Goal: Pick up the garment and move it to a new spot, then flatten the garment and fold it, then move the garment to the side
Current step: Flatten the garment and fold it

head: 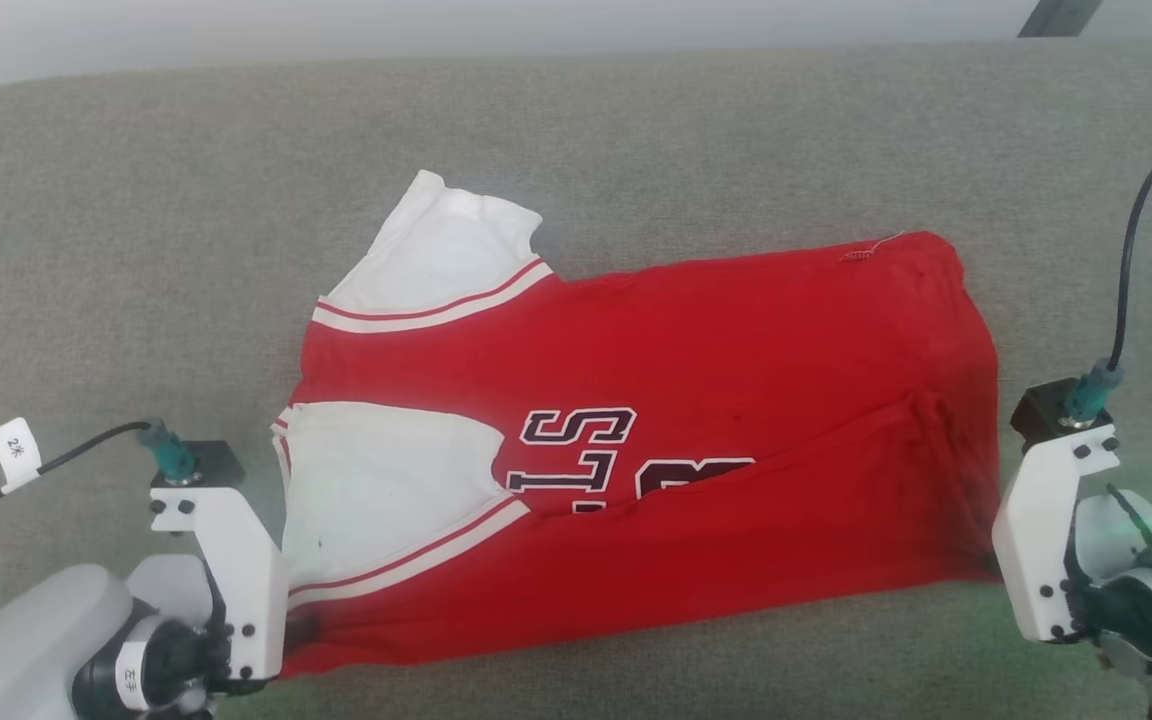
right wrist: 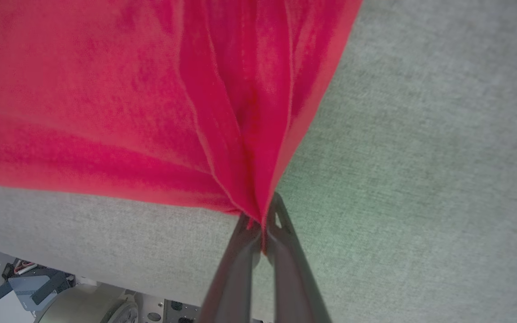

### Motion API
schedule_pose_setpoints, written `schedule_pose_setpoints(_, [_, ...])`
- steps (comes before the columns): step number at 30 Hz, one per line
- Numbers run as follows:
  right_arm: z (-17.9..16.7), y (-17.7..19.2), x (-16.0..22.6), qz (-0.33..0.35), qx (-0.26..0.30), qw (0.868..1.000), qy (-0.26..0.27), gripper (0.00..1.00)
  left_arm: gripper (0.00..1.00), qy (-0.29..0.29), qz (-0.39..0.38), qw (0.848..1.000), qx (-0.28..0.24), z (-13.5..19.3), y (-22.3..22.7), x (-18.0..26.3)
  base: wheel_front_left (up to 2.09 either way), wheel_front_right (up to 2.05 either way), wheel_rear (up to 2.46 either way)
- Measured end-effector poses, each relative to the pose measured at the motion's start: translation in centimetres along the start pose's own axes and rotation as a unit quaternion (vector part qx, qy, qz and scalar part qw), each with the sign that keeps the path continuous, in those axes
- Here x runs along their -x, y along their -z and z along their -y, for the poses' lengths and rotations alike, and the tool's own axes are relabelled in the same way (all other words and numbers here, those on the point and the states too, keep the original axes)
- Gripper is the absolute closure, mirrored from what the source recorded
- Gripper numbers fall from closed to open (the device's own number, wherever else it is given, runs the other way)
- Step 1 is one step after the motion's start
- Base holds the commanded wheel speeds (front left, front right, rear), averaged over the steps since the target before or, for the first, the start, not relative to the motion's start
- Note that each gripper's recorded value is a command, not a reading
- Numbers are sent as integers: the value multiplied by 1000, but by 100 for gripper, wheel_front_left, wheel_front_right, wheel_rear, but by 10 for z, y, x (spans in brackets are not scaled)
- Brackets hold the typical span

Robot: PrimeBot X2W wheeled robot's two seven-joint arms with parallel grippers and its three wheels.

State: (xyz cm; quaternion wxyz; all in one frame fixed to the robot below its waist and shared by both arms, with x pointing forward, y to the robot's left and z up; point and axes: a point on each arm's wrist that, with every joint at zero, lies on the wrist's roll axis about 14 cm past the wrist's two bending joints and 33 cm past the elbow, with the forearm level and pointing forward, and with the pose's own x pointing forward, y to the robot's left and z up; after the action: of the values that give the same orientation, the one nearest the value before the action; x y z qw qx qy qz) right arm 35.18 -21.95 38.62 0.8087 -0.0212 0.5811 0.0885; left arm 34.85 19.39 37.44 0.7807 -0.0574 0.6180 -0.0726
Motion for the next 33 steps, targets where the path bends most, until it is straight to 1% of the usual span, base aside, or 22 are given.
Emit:
schedule_pose_setpoints(1, [0,-1,0,7,-1,1000,1,16,0,-1,5,1000,2,-1,-2,0,0,0,0])
schedule_pose_setpoints(2, [0,-3,1,13,-3,1000,2,0,0,-2,9,1000,3,-2,-5,1,0,0,0])
schedule_pose_setpoints(6, [5,-10,8,42,-8,999,13,0,0,-11,32,999,5,-9,-17,15,0,0,0])
schedule_pose_setpoints(10, [4,-24,21,94,-16,995,12,0,0,-18,77,997,-12,-8,-46,41,0,0,0])
schedule_pose_setpoints(12, [6,-37,30,134,-23,991,16,0,0,-22,103,994,-28,-5,-62,52,0,0,0])
schedule_pose_setpoints(15, [11,-65,50,216,-29,975,31,0,0,-16,144,988,-52,4,-93,67,0,0,0])
schedule_pose_setpoints(16, [11,-65,50,216,-29,975,31,0,0,-16,144,988,-52,4,-93,67,0,0,0])
schedule_pose_setpoints(18, [14,-81,63,265,-30,963,43,0,0,-8,167,984,-66,12,-114,73,0,0,0])
schedule_pose_setpoints(23, [17,-117,92,380,-32,922,63,0,0,3,212,972,-98,26,-164,76,0,0,0])
schedule_pose_setpoints(25, [18,-129,103,421,-29,904,72,0,0,12,228,967,-115,34,-184,74,0,0,0])
schedule_pose_setpoints(26, [20,-135,107,439,-30,895,76,0,0,18,237,963,-126,39,-195,72,0,0,0])
schedule_pose_setpoints(29, [26,-145,114,479,-26,872,96,0,0,30,249,959,-133,47,-220,62,0,0,0])
schedule_pose_setpoints(32, [31,-149,110,496,-29,862,105,0,0,36,250,956,-148,55,-239,46,0,0,0])
schedule_pose_setpoints(33, [33,-148,107,495,-31,861,108,0,0,39,250,954,-158,59,-244,41,0,0,0])
